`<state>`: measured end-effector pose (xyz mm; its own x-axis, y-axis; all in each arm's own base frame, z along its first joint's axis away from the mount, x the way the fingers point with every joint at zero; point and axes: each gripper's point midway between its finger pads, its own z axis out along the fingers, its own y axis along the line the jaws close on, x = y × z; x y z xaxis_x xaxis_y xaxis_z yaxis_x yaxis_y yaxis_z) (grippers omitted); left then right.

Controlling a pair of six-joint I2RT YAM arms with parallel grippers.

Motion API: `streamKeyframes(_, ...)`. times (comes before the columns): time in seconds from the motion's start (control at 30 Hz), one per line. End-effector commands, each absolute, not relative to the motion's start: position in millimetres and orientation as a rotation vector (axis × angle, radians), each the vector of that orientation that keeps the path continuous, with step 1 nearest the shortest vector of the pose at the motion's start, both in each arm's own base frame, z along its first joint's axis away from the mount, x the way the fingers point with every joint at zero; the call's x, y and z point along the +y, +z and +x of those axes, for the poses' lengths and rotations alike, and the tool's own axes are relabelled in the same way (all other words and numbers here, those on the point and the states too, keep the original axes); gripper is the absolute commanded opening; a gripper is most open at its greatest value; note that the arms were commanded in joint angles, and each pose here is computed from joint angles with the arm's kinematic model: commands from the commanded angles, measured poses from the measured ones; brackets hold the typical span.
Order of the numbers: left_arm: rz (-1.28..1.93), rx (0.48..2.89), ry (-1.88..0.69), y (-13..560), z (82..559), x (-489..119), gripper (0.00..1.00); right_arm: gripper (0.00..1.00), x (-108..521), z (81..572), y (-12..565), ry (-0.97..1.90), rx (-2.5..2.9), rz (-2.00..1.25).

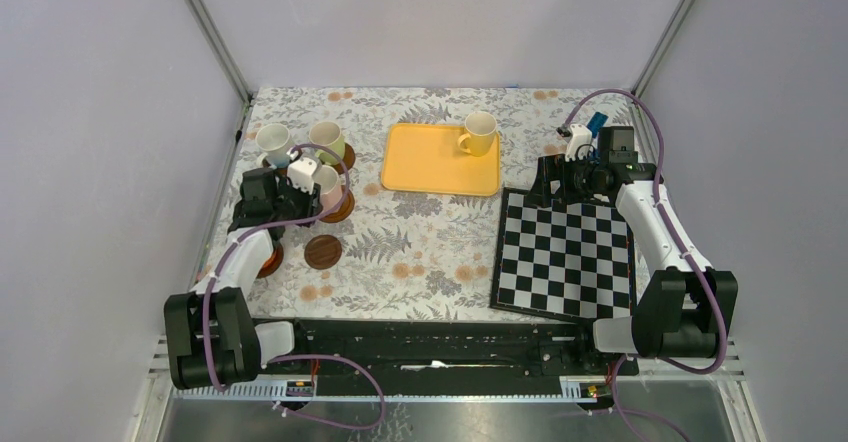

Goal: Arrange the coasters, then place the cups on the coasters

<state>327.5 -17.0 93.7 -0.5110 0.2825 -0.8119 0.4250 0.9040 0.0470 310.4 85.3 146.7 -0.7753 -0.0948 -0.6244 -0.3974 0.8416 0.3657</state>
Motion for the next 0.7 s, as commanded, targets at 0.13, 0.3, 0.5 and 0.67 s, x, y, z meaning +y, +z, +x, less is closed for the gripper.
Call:
streamKeyframes(0.13,0.513,2.064,-0.204,106,348,-18,0.19,0.98,87,310,152,0.676,2.392,-0.371)
streamKeyframes(0.3,0.508,2.068,-0.223,101,352,-20,0.15,0.98,87,310,152,0.67,2.393,-0.377)
streamKeyframes(0.5,0.493,2.096,-0.204,103,354,-14,0.14,0.98,84,309,151,0.647,2.396,-0.384)
streamKeyframes(0.67,0.506,2.082,-0.212,115,348,-16,0.1,0.98,84,309,151,0.65,2.394,-0.383)
